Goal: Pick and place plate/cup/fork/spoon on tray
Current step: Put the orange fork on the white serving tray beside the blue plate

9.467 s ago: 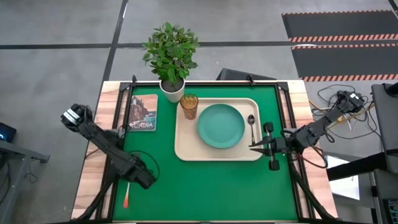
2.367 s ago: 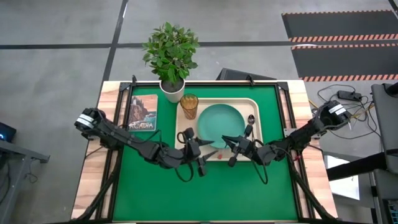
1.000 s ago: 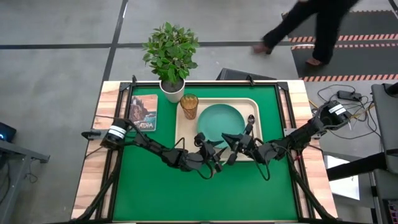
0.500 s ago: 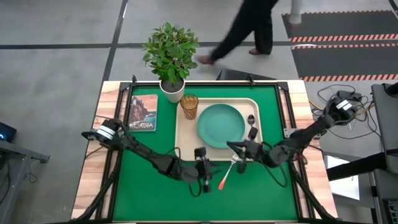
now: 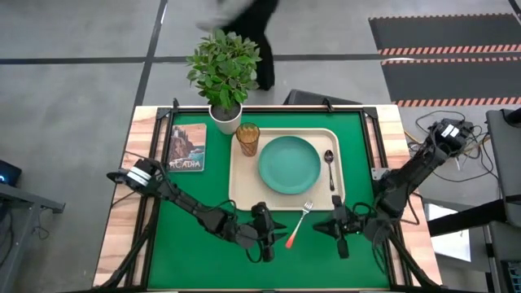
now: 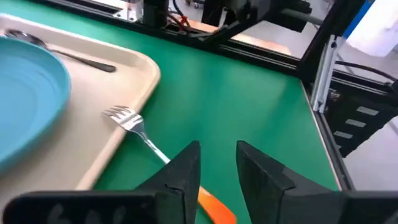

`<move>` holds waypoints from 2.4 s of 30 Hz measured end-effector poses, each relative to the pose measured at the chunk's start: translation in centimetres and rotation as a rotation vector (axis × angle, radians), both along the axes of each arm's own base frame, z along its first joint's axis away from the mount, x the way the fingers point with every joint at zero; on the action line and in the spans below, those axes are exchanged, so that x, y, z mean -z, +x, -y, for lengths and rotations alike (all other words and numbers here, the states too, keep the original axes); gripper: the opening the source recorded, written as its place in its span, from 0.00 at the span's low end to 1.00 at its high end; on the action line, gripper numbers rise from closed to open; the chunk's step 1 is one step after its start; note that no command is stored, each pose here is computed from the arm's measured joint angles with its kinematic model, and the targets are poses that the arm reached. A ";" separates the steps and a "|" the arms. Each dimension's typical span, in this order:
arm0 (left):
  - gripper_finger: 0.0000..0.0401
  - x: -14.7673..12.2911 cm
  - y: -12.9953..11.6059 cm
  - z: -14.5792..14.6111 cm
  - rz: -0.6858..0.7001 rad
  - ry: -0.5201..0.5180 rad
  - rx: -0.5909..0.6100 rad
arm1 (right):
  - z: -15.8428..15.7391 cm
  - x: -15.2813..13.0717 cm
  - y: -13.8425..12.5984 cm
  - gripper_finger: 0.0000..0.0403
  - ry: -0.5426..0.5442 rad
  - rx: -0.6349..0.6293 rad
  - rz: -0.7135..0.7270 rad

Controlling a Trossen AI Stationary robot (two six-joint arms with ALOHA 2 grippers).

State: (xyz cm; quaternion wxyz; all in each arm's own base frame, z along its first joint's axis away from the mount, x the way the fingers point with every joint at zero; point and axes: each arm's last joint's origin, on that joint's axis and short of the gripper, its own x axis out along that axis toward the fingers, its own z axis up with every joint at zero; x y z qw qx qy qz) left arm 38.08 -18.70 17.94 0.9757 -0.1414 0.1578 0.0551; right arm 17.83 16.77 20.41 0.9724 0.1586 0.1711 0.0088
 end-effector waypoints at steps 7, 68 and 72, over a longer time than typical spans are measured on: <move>0.36 1.8 1.0 0.5 0.011 -0.054 -0.018 | -1.5 2.7 0.0 0.02 0.056 0.024 -0.092; 0.04 8.3 5.4 0.3 -0.273 0.022 -0.235 | -1.7 2.0 0.2 0.02 -0.152 0.058 -0.241; 0.02 7.6 5.3 0.3 -0.261 0.023 -0.240 | -1.7 2.0 0.2 0.02 -0.155 0.059 -0.240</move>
